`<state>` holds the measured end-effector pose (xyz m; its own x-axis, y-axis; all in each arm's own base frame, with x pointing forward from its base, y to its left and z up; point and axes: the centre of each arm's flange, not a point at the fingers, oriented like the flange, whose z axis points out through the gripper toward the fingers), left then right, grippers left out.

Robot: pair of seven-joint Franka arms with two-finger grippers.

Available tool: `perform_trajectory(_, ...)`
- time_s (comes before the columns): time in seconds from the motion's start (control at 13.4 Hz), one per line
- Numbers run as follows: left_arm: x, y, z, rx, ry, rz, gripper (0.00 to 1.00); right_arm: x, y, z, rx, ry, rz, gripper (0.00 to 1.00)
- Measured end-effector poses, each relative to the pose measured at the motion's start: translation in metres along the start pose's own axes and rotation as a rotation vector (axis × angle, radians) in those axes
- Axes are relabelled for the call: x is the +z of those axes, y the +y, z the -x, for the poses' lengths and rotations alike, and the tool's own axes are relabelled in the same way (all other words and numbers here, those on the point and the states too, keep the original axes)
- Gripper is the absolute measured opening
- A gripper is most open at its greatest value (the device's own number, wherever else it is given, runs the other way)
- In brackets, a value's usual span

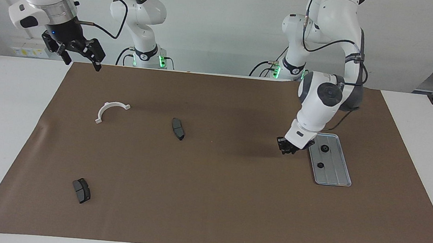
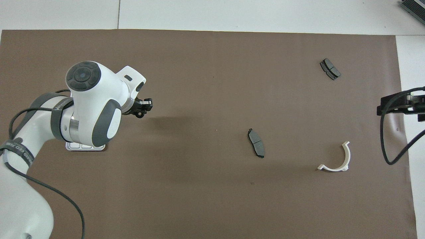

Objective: Place bearing gear from tray to pile
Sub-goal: 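Carry the bearing to mid-table and release it with the left gripper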

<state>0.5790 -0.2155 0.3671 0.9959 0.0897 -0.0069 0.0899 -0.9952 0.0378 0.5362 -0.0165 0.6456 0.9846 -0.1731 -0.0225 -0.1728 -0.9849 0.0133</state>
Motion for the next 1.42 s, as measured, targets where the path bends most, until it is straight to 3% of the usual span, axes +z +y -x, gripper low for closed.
perform_trajectory(0.37,-0.005,0.09,0.042,-0.075,0.041,0.037,0.36,0.0,0.0,0.0,0.0,0.0,0.0,1.0)
perform_trajectory(0.67,0.015,0.13,0.062,-0.078,0.063,0.061,0.36,0.0,0.0,0.0,0.0,0.0,0.0,1.0)
perform_trajectory(1.42,0.062,0.165,0.075,-0.071,0.06,0.059,0.36,0.0,0.0,0.0,0.0,0.0,0.0,1.0)
